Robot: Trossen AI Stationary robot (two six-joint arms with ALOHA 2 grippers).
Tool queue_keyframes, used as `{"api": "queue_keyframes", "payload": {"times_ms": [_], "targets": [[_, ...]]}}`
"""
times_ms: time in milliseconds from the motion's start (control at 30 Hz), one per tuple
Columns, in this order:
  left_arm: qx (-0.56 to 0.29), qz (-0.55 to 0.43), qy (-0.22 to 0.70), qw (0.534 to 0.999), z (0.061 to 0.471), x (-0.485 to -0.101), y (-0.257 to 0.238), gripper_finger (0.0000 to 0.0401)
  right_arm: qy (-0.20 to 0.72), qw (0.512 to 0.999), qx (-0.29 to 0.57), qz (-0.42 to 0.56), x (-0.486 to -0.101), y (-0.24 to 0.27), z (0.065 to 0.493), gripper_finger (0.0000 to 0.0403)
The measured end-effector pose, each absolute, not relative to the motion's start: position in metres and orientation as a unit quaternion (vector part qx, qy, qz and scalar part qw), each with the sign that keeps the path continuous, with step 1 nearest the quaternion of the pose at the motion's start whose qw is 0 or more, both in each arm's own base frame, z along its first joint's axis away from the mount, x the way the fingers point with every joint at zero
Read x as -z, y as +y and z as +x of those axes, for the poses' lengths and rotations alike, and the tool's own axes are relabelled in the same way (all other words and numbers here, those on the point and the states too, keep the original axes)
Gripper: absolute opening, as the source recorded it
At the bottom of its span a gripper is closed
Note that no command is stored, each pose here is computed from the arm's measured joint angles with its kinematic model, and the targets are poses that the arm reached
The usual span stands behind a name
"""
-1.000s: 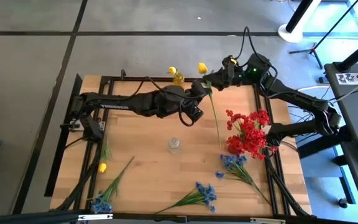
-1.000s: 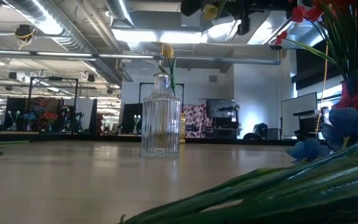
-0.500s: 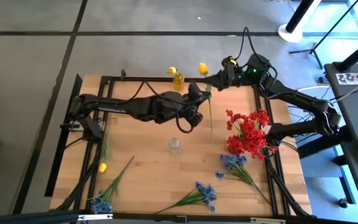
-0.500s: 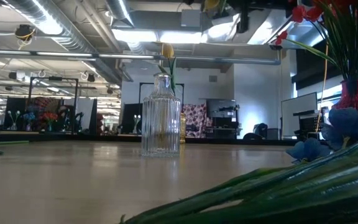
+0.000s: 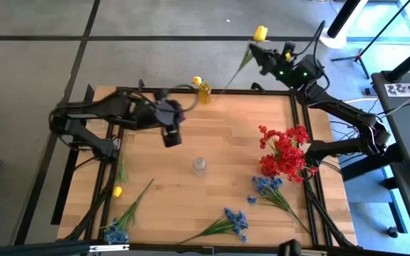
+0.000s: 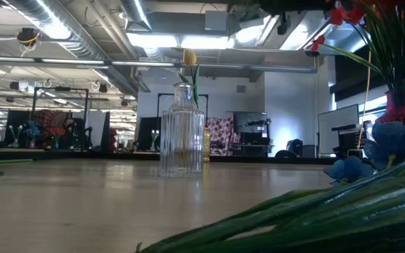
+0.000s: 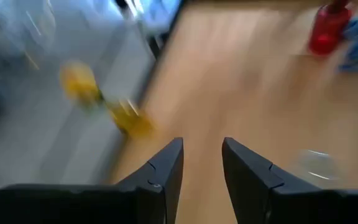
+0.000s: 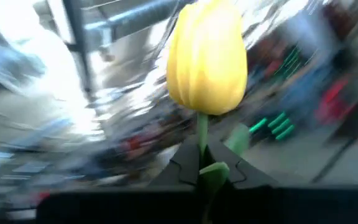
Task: Sort flowers into vase by color
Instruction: Put the bottom yellow tulip into the yellow vase
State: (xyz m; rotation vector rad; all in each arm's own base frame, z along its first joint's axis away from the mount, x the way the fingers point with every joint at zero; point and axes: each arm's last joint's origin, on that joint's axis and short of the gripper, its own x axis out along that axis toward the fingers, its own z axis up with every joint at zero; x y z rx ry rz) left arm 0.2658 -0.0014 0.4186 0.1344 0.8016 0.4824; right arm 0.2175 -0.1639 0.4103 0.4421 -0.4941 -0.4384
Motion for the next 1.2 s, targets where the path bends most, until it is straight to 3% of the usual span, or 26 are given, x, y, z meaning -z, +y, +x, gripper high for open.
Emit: {"api": "queue_keyframes", "payload": {"times_ms": [100, 200, 467, 700, 933, 1200], "targets": [[-0.251, -0.05, 0.39, 0.884, 0.246, -0.415, -0.005, 0.01, -0.232, 0.923, 0.276, 0.135, -0.399, -0.172, 0.234, 0.0004], [-0.259, -0.097, 0.388, 0.879, 0.236, -0.407, -0.013, 0.0091, -0.232, 0.921, 0.299, 0.092, -0.381, -0.182, 0.257, 0.0007], [-0.275, -0.167, 0.379, 0.868, 0.214, -0.373, -0.029, 0.007, -0.27, 0.892, 0.351, 0.087, -0.353, -0.217, 0.286, 0.0004], [-0.295, -0.202, 0.363, 0.86, 0.205, -0.346, -0.031, 0.0059, -0.226, 0.907, 0.341, 0.099, -0.34, -0.235, 0.313, 0.0008], [-0.343, -0.245, 0.304, 0.854, 0.188, -0.354, -0.021, 0.0058, -0.173, 0.913, 0.359, 0.09, -0.328, -0.24, 0.318, 0.0007], [-0.399, -0.316, 0.271, 0.817, 0.154, -0.366, 0.011, 0.0075, -0.138, 0.918, 0.365, 0.069, -0.321, -0.241, 0.32, 0.001]]}}
